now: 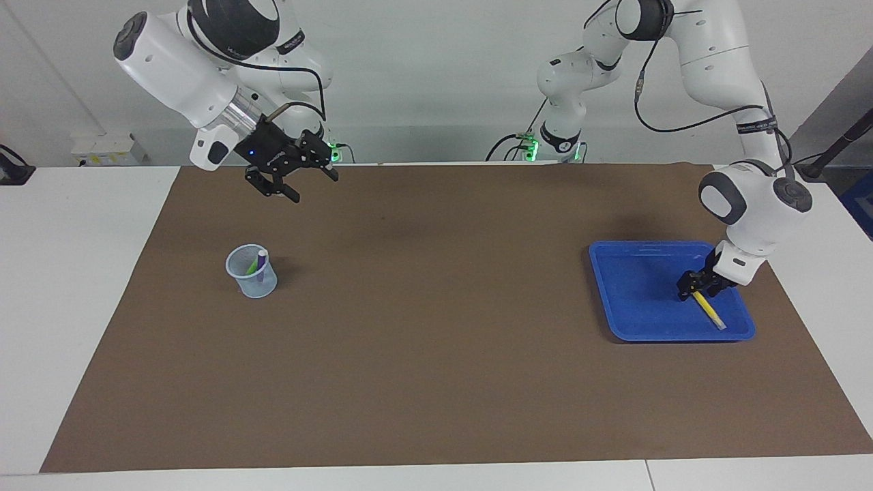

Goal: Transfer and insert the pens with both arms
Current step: 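Lift the yellow pen with the left gripper while the right gripper withdraws, then bring the yellow pen toward the right gripper with the left gripper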

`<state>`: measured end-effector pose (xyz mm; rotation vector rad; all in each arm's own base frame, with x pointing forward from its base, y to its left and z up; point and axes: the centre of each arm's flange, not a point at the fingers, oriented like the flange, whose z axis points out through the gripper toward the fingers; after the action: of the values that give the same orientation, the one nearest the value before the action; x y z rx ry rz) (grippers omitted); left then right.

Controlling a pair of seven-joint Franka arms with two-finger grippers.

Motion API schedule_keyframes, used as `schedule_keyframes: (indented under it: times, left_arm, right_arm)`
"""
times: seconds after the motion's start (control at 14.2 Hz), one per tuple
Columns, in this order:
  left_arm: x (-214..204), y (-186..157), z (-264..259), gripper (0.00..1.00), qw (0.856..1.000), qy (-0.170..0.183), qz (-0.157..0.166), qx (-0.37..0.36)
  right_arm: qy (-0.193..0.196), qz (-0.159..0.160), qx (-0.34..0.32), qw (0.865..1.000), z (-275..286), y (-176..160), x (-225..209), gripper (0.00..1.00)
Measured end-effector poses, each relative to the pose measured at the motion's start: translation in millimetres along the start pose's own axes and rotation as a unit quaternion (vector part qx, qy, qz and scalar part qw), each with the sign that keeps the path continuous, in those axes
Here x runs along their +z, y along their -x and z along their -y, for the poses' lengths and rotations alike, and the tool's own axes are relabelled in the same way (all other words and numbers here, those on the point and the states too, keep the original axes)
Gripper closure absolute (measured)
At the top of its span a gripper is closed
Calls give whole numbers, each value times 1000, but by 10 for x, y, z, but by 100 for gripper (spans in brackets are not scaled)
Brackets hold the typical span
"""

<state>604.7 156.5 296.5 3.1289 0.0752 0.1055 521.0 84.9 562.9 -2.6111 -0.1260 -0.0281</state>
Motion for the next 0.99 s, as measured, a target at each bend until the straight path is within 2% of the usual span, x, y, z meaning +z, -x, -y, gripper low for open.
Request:
schedule_keyframes:
  times: [0.14,0.21,0.49,0.77,0.99]
  left_arm:
    - [8,3,10,23,1000,0,1,-2]
    - [11,4,11,28,1000,0,1,-4]
    - [-34,-22,-77,82,1000,4,-2,-23]
    - [-35,-19,-73,83,999,4,1,-37]
    - [-161,-66,-117,83,996,9,33,-76]
  right_arm:
    - [0,2,0,1000,4,3,-1,0]
    - [-1,3,0,1000,8,5,-1,0]
    - [-19,-1,2,1000,55,-3,-18,0]
    - [-23,-1,2,1000,72,-5,-18,0]
    - [-37,-4,4,999,98,-10,-20,0]
